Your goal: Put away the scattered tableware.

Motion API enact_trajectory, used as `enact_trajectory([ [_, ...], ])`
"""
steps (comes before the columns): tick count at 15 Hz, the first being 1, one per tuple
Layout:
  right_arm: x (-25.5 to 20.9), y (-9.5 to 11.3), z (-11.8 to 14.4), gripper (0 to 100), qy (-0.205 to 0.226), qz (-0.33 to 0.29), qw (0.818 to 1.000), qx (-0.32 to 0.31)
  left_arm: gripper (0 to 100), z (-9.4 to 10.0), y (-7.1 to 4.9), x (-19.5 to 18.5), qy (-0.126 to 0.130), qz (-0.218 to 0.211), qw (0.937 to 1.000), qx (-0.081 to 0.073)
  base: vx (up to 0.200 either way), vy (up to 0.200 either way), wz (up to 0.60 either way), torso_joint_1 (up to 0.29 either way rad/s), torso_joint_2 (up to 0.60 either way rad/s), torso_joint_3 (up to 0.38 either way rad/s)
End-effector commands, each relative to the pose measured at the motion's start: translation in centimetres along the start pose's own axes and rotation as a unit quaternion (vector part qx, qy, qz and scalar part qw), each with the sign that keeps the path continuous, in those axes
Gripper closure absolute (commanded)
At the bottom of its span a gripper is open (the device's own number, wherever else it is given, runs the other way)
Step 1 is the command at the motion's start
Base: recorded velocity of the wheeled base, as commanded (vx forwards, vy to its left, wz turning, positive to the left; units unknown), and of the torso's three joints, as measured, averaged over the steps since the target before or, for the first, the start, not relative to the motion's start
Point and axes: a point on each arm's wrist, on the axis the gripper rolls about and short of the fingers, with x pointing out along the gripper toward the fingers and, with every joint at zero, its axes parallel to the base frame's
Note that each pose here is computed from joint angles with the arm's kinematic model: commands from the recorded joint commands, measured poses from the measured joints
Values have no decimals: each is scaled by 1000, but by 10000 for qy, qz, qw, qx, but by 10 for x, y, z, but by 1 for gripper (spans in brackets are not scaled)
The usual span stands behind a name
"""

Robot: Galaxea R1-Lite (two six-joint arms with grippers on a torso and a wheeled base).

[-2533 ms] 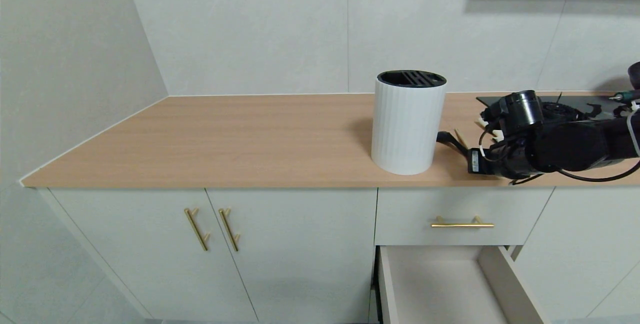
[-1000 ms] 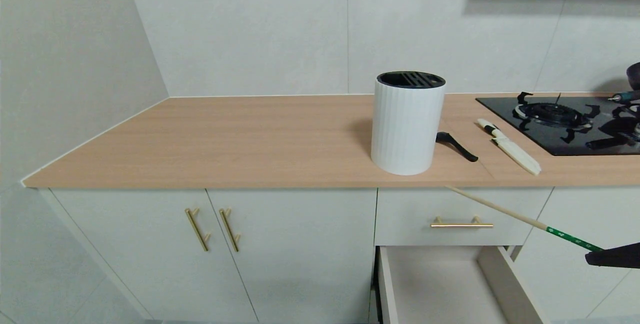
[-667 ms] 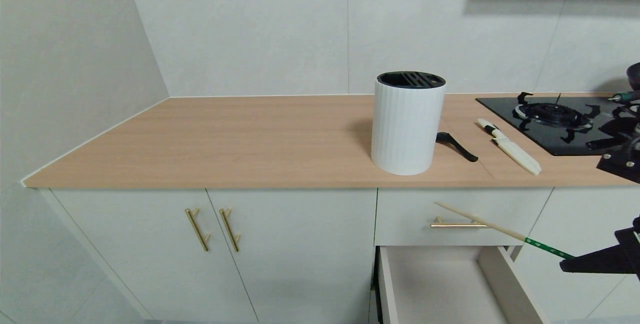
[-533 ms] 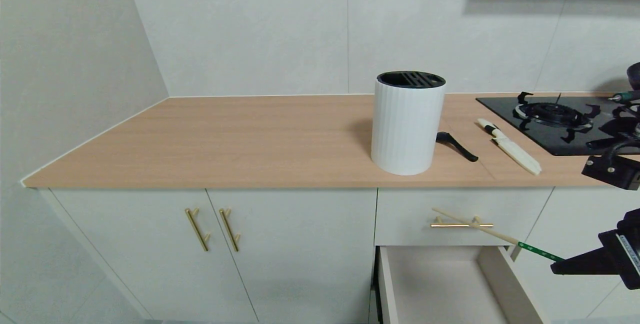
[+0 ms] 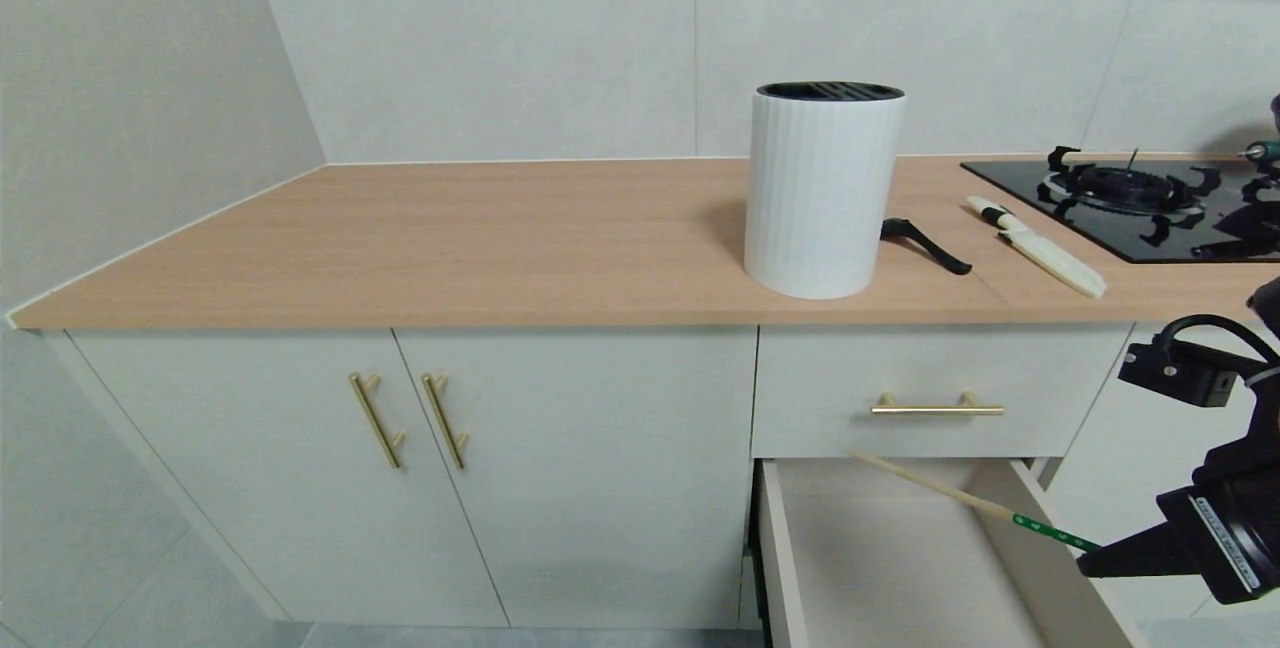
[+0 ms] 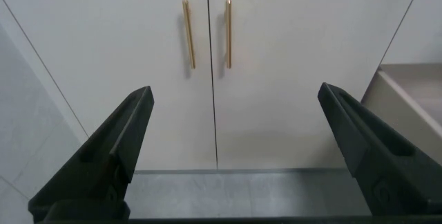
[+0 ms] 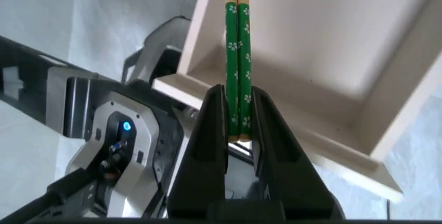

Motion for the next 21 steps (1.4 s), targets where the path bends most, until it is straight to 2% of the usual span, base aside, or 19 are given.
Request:
enact_trajectory([
  [1, 5, -1, 1, 100, 59, 6, 10000, 6, 0, 0, 0, 0, -6, 2, 10000, 0, 0, 0, 0, -159, 471, 295],
  [9, 24, -7, 4, 100, 114, -60, 9999, 23, 0, 0, 0, 0, -6, 2, 10000, 0, 0, 0, 0, -115, 442, 318],
  [14, 34, -9, 7, 100, 150, -62, 9999, 34, 0, 0, 0, 0, -6, 2, 10000, 0, 0, 0, 0, -18, 78, 54],
  [16, 51, -14, 13, 100, 224, -67, 9997, 56, 0, 0, 0, 0, 2, 2, 10000, 0, 0, 0, 0, 0, 0, 0],
  [19, 105, -31, 23, 100, 348, -294, 9988, 181, 0, 0, 0, 0, -6, 2, 10000, 0, 0, 0, 0, 0, 0, 0],
  [21, 130, -38, 27, 100, 485, -347, 9969, 519, 0, 0, 0, 0, -6, 2, 10000, 0, 0, 0, 0, 0, 0, 0],
])
